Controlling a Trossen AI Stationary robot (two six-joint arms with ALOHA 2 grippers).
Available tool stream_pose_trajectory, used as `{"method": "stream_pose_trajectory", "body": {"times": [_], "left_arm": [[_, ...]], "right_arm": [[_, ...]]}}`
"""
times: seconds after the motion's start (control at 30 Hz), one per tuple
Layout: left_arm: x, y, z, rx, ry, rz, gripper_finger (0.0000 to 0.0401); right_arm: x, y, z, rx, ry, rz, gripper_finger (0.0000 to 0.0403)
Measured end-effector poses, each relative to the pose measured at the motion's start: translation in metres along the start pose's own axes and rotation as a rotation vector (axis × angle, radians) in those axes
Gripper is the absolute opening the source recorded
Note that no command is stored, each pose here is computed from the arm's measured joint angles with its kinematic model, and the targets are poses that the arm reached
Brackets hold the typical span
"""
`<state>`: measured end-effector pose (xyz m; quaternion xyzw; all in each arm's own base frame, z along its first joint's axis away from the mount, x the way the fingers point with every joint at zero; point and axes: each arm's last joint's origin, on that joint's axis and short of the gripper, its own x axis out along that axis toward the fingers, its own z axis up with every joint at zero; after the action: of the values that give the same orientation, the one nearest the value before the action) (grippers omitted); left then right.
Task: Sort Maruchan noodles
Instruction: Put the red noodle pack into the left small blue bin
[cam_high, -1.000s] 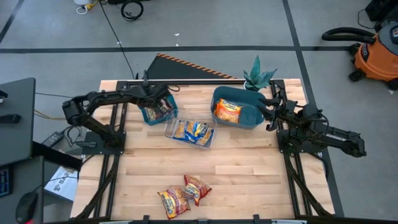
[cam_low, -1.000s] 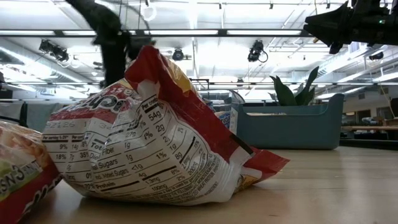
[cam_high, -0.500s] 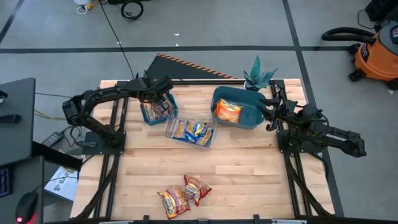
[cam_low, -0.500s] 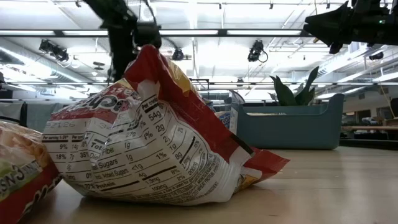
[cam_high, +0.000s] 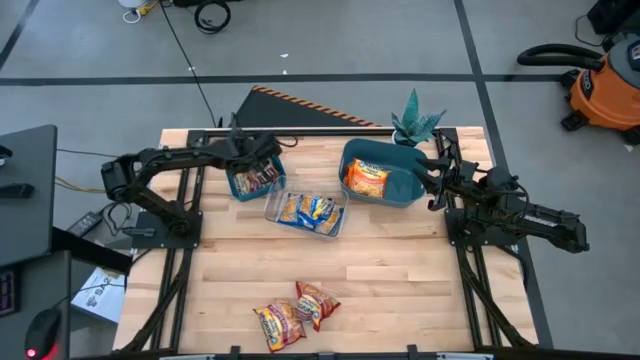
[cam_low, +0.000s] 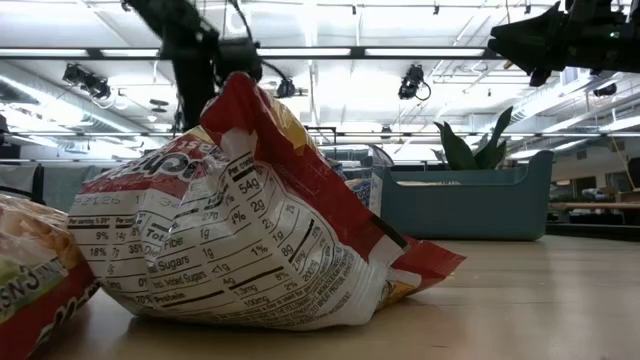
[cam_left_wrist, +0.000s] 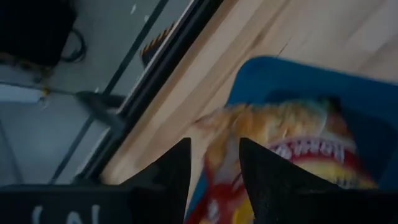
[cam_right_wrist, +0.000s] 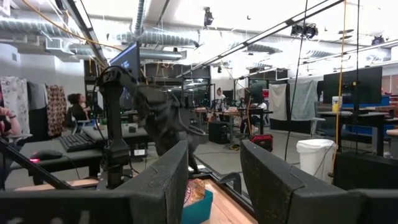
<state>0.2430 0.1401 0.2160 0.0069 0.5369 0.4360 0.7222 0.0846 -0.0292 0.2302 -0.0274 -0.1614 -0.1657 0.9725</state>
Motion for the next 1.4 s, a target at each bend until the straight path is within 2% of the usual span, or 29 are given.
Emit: {"method": "stream_pose_trajectory", "body": {"times": [0.17,0.33,0.43,0.6,0.67,0.73,0.87,0.93,1.0,1.1,1.2,1.27,1.4], "left_arm": [[0.032,-0.004,-0.016,-0.075,-0.087,-0.071,0.0142],[0.038,0.004,-0.023,-0.07,-0.015,-0.067,0.0142],[0.029,0.01,-0.015,-0.037,0.018,-0.067,0.0142],[-0.005,0.014,0.009,0.031,0.01,-0.097,0.0142],[-0.023,0.013,0.018,0.086,0.011,-0.16,0.0142],[-0.041,0.008,0.02,0.126,0.044,-0.311,0.0142],[-0.07,-0.019,0.015,0.048,0.15,-0.666,0.0142],[-0.083,-0.04,0.006,0.031,0.215,-0.77,0.0142],[-0.098,-0.064,-0.008,0.067,0.264,-0.828,0.0142],[-0.122,-0.101,-0.035,0.139,0.289,-0.875,0.0142],[-0.148,-0.129,-0.062,0.171,0.273,-0.861,0.0142],[-0.165,-0.142,-0.079,0.134,0.259,-0.833,0.0142],[-0.194,-0.159,-0.11,-0.041,0.206,-0.78,0.0142]], "right_arm": [[0.0,0.0,0.0,0.016,-0.001,0.0,0.0153],[0.0,0.0,0.0,0.003,-0.002,0.0,0.0153],[0.0,0.0,0.0,0.002,-0.002,0.0,0.0153],[0.0,0.0,0.0,-0.001,-0.002,-0.001,0.0153],[0.0,0.0,0.0,-0.001,-0.003,0.0,0.0153],[0.0,0.0,0.001,-0.001,-0.006,-0.002,0.0153],[0.0,-0.001,0.001,-0.023,-0.005,-0.024,0.0153],[0.0,-0.001,0.001,-0.031,-0.005,-0.026,0.0153],[0.0,-0.001,0.0,-0.027,-0.005,-0.026,0.0153],[0.0,-0.001,0.001,-0.027,-0.005,-0.026,0.0153],[0.0,-0.001,0.0,-0.024,-0.005,-0.026,0.0153],[0.0,-0.001,0.0,-0.024,-0.005,-0.026,0.0153],[0.0,-0.001,0.0,-0.023,-0.005,-0.026,0.0153]]}}
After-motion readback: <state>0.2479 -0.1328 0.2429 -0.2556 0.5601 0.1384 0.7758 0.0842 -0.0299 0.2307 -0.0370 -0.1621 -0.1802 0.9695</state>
